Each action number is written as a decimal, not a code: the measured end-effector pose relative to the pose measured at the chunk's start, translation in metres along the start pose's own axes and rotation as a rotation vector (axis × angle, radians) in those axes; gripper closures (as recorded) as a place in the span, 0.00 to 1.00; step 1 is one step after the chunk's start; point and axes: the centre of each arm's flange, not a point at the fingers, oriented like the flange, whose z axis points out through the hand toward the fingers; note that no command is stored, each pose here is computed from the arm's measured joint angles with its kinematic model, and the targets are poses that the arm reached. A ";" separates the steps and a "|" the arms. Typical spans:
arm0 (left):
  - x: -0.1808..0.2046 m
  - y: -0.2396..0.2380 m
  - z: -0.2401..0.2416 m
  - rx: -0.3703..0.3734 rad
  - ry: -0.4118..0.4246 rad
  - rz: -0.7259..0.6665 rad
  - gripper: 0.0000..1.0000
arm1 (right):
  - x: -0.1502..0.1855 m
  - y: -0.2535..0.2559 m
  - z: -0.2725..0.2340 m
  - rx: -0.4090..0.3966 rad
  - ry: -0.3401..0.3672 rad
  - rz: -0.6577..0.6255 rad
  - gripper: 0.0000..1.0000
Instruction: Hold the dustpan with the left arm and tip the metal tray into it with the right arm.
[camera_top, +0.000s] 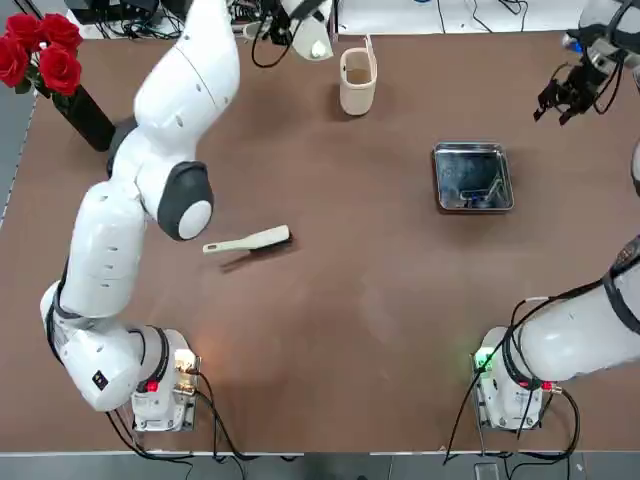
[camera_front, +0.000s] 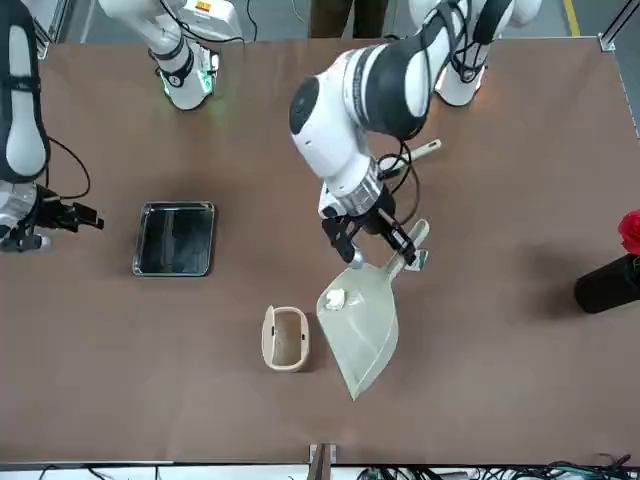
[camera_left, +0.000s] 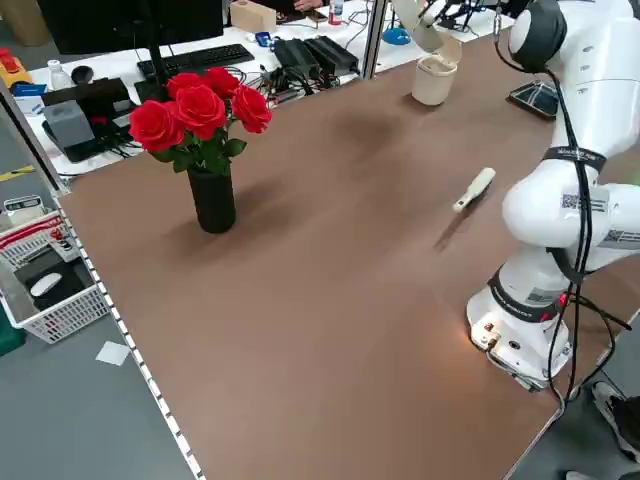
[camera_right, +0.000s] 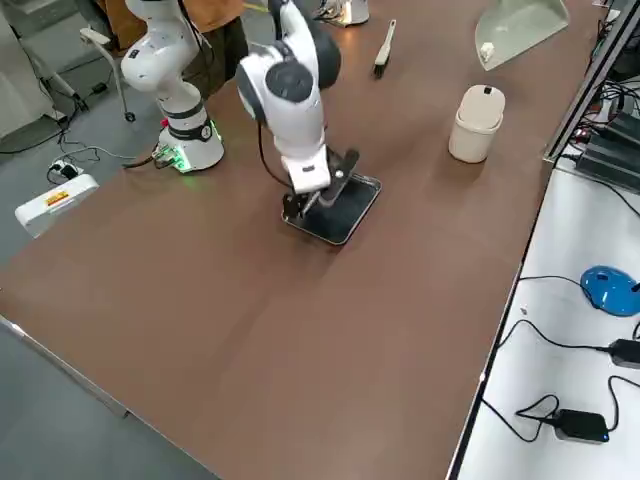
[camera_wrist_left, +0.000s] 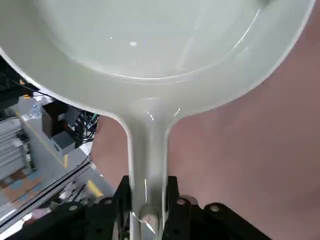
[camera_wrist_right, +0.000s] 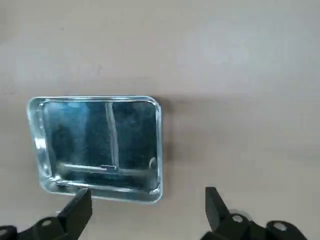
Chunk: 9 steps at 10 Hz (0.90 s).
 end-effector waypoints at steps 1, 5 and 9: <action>0.007 0.012 -0.001 0.030 -0.011 0.011 0.67 | -0.002 -0.025 -0.031 -0.037 -0.006 0.002 0.00; 0.006 0.011 -0.033 0.112 0.057 -0.001 0.67 | -0.016 -0.089 -0.134 -0.102 0.023 -0.014 0.00; 0.012 0.023 -0.049 0.239 0.064 -0.015 0.67 | -0.021 -0.131 -0.188 -0.121 0.057 0.025 0.00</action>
